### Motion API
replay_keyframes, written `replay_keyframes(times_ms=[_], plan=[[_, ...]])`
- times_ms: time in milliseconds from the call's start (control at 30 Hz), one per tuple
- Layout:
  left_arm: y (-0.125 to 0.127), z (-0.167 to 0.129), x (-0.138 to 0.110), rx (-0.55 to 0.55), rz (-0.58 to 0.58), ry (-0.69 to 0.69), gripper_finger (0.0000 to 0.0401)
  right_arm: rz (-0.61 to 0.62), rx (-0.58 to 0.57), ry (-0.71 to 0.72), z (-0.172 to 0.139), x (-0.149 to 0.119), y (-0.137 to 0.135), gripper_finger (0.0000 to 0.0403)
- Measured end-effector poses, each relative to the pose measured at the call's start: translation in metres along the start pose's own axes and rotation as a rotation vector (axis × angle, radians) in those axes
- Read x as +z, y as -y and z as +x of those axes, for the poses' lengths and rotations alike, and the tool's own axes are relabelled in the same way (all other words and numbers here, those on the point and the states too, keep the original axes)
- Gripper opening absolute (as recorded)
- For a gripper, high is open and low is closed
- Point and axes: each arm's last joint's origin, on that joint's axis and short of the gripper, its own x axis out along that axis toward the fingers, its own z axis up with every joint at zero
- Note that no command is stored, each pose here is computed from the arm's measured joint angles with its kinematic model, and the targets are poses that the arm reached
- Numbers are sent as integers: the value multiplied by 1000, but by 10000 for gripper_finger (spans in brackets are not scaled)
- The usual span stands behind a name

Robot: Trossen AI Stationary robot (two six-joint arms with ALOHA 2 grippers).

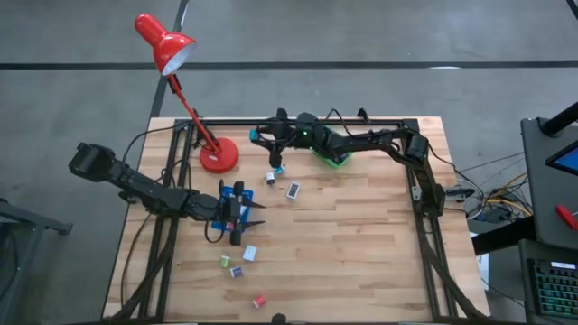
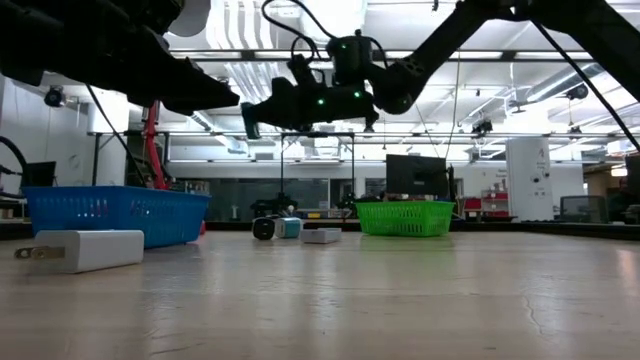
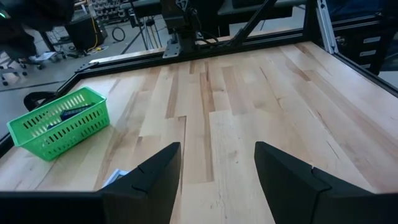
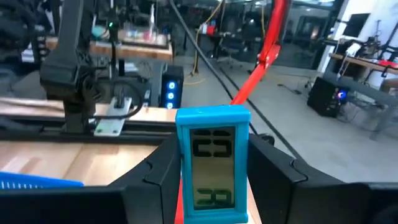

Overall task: Pick & Place Office items
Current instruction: Put the light blue digital clock into the green basket

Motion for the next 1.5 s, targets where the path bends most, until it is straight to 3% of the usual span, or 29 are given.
replay_keyframes(times_ms=[333, 567, 1000, 1267, 1500], plan=[[0, 0, 0, 0, 0, 0, 209, 76, -118, 115, -25, -30, -5, 140], [0, 0, 0, 0, 0, 0, 209, 94, -270, 97, -44, -44, -6, 140], [0, 0, 0, -4, -4, 0, 209, 46, -486, 60, -112, -28, -9, 140], [0, 0, 0, -8, -5, 5, 209, 79, -588, -60, -162, -38, -4, 140], [0, 0, 2, -10, -6, 22, 209, 97, -601, -224, -182, -35, -1, 140]])
